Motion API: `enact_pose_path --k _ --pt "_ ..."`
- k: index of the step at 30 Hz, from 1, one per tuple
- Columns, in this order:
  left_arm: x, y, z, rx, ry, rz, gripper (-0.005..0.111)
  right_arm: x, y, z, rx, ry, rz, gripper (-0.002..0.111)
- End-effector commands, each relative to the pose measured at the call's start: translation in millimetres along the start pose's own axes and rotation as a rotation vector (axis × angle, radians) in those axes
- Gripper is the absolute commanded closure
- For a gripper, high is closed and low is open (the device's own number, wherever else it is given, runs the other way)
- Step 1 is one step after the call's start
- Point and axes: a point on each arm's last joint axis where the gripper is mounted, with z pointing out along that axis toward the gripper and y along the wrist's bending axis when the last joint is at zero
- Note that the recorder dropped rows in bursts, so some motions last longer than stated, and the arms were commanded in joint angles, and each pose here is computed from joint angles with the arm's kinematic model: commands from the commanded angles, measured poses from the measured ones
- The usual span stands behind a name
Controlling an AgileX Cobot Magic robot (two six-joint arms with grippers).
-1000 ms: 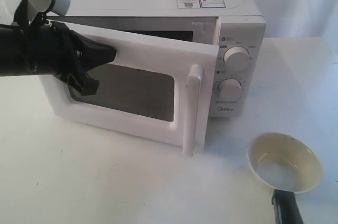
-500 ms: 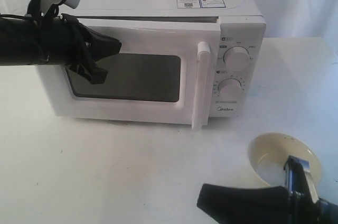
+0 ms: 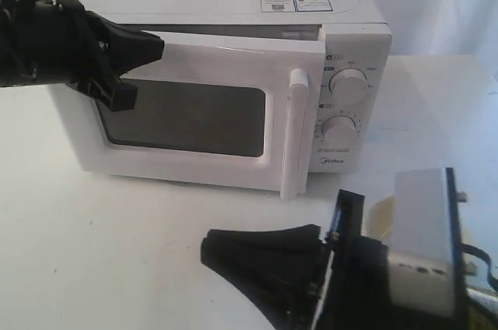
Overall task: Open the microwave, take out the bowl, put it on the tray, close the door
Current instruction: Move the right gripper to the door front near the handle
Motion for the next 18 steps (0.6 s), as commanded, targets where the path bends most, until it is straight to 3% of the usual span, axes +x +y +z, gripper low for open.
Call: enact_pose_path --k 1,9,14,18 --pt "0.2 -15.1 -17.5 0.04 -0.032 -0.028 0.107 -0.3 -8.3 22.7 0.077 -0.006 0.017 0.108" --pt "16.6 -34.4 -39.8 0.073 -0.017 -0.088 0.107 2.3 -34.0 43.4 0.336 -0.033 -0.004 0.108" --pt "31.7 -47.2 -52.2 0.099 -0.004 -0.177 0.107 -5.6 -42.8 47.1 0.421 -0.154 -0.029 0.108" --pt "43.9 -58.2 -61.7 0.128 0.004 -0.182 0.107 -2.9 -48.5 56.3 0.468 -0.117 -0.087 0.108"
